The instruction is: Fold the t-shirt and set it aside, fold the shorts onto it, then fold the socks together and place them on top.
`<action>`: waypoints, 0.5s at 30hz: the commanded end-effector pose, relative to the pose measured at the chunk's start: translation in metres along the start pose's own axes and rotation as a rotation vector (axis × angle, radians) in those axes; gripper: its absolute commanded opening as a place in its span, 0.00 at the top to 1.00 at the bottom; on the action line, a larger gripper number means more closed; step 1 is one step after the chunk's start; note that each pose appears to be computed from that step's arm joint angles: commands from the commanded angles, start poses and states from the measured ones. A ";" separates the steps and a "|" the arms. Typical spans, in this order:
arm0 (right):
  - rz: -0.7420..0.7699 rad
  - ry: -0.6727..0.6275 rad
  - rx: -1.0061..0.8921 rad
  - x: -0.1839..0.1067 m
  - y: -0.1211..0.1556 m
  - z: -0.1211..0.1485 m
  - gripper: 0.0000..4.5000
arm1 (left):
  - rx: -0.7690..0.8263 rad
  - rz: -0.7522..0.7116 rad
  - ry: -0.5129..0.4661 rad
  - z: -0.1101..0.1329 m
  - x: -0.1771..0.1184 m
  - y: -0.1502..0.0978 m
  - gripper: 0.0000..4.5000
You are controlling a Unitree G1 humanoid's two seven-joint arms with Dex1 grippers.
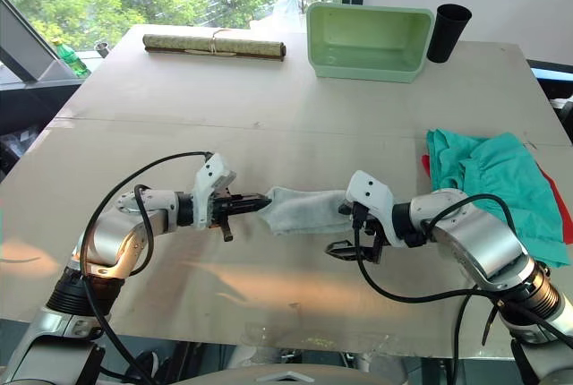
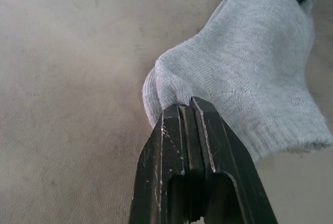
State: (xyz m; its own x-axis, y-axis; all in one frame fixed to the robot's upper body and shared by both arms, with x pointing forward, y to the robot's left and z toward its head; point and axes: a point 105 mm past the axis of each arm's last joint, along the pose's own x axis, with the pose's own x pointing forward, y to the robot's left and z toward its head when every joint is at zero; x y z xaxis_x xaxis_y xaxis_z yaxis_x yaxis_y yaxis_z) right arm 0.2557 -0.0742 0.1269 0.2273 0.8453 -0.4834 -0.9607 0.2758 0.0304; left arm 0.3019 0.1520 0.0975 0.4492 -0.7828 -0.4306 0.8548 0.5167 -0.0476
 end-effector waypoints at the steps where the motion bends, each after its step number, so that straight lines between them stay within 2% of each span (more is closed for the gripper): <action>1: -0.060 -0.168 -0.004 -0.019 -0.007 0.035 0.02 | 0.019 -0.014 0.001 0.002 0.003 -0.001 1.00; 3: -0.151 -0.204 0.069 -0.026 -0.022 0.034 0.02 | 0.022 -0.014 0.000 0.003 0.004 0.000 1.00; 8: -0.304 -0.213 0.292 -0.033 -0.040 0.007 0.02 | 0.033 -0.019 0.003 0.003 0.007 0.000 1.00; 12: -0.405 -0.241 0.455 -0.025 -0.047 -0.007 0.02 | 0.036 -0.026 0.005 0.003 0.008 -0.001 1.00; 15: -0.477 -0.235 0.468 -0.015 -0.050 -0.012 0.02 | 0.038 -0.026 0.008 0.003 0.007 -0.001 1.00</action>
State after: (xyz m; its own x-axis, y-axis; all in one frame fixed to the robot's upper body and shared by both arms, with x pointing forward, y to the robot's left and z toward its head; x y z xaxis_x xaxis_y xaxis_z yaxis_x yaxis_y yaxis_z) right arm 0.2954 -0.1055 0.1169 0.6486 0.6748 -0.3521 -0.6035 0.7378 0.3023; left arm 0.3058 0.1472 0.0971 0.4338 -0.7891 -0.4349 0.8681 0.4953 -0.0327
